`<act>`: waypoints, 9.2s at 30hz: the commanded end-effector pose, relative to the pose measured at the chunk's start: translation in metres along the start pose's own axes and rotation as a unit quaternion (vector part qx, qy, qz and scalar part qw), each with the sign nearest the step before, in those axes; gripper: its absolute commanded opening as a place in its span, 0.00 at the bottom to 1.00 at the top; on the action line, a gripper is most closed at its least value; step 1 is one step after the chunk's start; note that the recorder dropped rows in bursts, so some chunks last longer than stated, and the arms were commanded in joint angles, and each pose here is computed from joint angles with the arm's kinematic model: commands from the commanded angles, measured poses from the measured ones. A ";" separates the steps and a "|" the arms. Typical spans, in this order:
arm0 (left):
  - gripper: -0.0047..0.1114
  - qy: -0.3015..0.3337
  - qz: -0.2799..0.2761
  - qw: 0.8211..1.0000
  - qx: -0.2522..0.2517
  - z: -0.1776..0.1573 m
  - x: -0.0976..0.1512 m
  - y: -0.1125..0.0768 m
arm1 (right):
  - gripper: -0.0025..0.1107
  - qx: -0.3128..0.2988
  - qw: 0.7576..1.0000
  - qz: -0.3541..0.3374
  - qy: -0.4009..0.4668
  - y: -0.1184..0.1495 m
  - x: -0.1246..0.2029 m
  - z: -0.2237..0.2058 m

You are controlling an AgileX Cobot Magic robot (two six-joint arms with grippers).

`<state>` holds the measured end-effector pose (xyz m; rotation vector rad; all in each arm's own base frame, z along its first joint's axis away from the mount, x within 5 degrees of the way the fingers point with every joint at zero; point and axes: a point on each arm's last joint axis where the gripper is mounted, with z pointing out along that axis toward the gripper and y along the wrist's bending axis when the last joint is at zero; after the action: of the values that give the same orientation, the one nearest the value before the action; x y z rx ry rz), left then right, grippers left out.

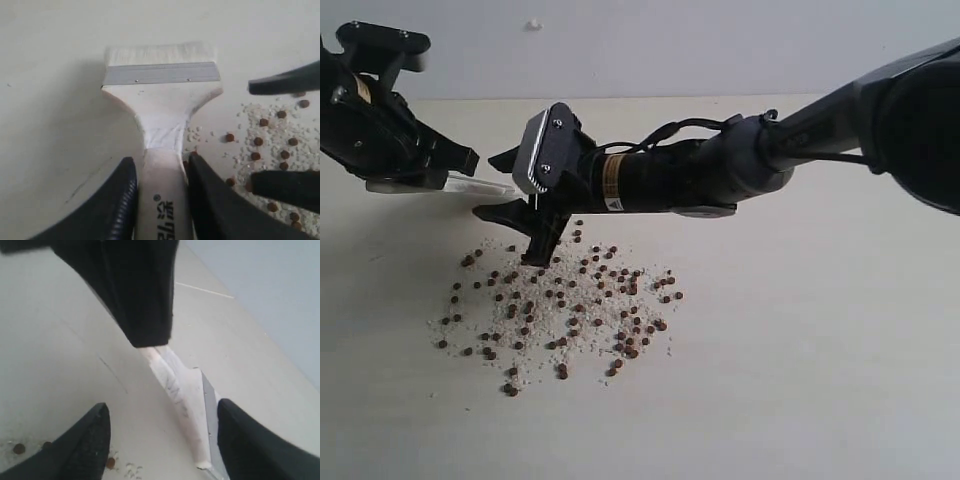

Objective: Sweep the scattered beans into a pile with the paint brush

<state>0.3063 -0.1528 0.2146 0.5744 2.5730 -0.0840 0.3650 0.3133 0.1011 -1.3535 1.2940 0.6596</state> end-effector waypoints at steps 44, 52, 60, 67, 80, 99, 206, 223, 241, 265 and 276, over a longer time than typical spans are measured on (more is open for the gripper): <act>0.04 -0.035 -0.012 0.995 0.091 -0.012 -0.008 -0.015 | 0.48 0.003 0.998 -0.039 -0.042 -0.001 0.002 0.032; 0.04 -0.037 -0.009 0.995 0.090 -0.012 -0.008 -0.015 | 0.27 0.004 0.998 -0.035 -0.044 -0.001 0.002 0.031; 0.04 -0.044 -0.018 0.995 0.093 -0.013 -0.009 -0.015 | 0.02 0.011 0.999 -0.027 -0.045 -0.003 0.001 0.031; 0.31 -0.053 -0.016 0.994 0.091 -0.013 -0.011 -0.015 | 0.02 0.012 0.999 -0.027 -0.046 -0.003 0.001 0.031; 0.65 -0.177 0.004 0.982 0.065 -0.033 -0.026 -0.009 | 0.02 0.016 0.998 0.036 -0.048 -0.004 0.001 0.031; 0.63 -0.524 0.167 0.835 0.019 -0.113 0.036 -0.011 | 0.02 -0.056 0.976 0.206 0.053 -0.048 -0.092 -0.011; 0.04 -0.454 0.064 0.781 0.423 -0.044 -0.023 0.012 | 0.32 -0.226 0.937 0.265 0.007 -0.057 -0.115 -0.068; 0.04 -0.451 0.059 0.782 0.427 -0.044 -0.023 0.012 | 0.51 -0.204 0.946 0.245 -0.068 -0.063 -0.125 -0.067; 0.04 -0.442 0.072 0.784 0.429 -0.043 -0.021 0.010 | 0.31 -0.203 0.946 0.244 -0.070 -0.064 -0.126 -0.067; 0.46 -0.459 0.083 0.782 0.414 -0.044 -0.022 0.013 | 0.02 -0.204 0.944 0.248 -0.069 -0.063 -0.125 -0.066; 0.66 -0.473 0.060 0.786 0.394 -0.044 -0.024 0.030 | 0.02 -0.109 0.956 0.272 -0.028 -0.077 -0.116 -0.060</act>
<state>0.3116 -0.1372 0.2620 0.7648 1.4182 -1.1640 0.3800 0.2814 0.2411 -1.2383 1.5315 1.3541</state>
